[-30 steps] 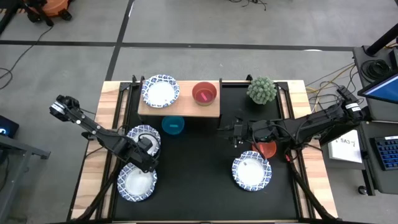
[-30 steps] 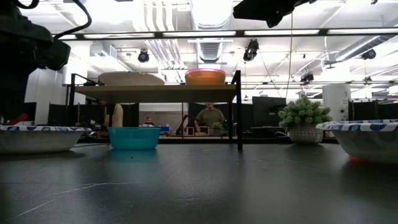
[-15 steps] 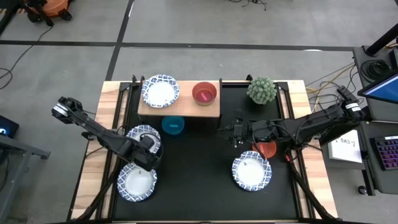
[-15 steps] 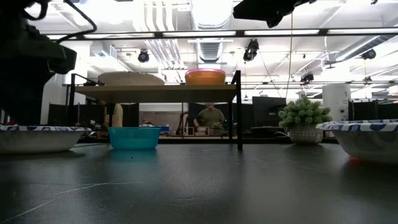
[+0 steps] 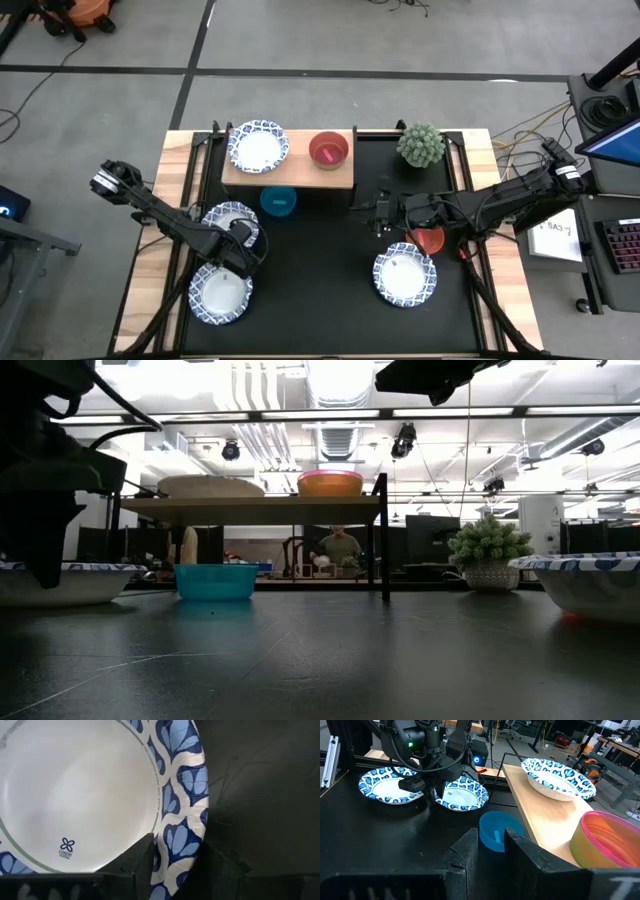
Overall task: Place and stack bowls onto a shelf
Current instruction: Stack the white bowl on top of the other white bowl on the shelf
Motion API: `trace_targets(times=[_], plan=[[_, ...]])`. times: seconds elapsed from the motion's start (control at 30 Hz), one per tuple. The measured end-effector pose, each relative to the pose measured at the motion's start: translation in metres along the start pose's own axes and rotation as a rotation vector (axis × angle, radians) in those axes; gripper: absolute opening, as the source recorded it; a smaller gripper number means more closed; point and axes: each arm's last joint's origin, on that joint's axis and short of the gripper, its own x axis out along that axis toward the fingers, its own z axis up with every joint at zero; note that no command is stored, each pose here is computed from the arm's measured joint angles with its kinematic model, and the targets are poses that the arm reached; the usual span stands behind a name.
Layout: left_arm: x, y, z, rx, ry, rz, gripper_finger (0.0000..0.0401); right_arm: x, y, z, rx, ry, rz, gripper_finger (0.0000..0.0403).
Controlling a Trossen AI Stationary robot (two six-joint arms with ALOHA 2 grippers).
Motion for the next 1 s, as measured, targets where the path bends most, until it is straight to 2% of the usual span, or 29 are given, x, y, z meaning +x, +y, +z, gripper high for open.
trace_targets(times=[0.27,0.47,0.73,1.0], plan=[[-0.01,-0.007,0.003,0.073,-0.005,-0.033,0.0055,0.0,0.0,-0.001,-0.001,0.003,0.0,0.0086],[-0.031,-0.015,0.009,0.135,-0.005,-0.022,0.0009,0.0,0.0,-0.002,-0.003,0.004,-0.002,0.0086],[-0.074,-0.025,0.019,0.222,-0.03,-0.022,0.0002,0.0,0.0,-0.003,0.002,0.008,-0.001,0.0086],[-0.099,-0.035,0.025,0.299,-0.049,-0.089,0.0002,0.0,0.0,-0.003,-0.005,0.009,-0.001,0.0086]])
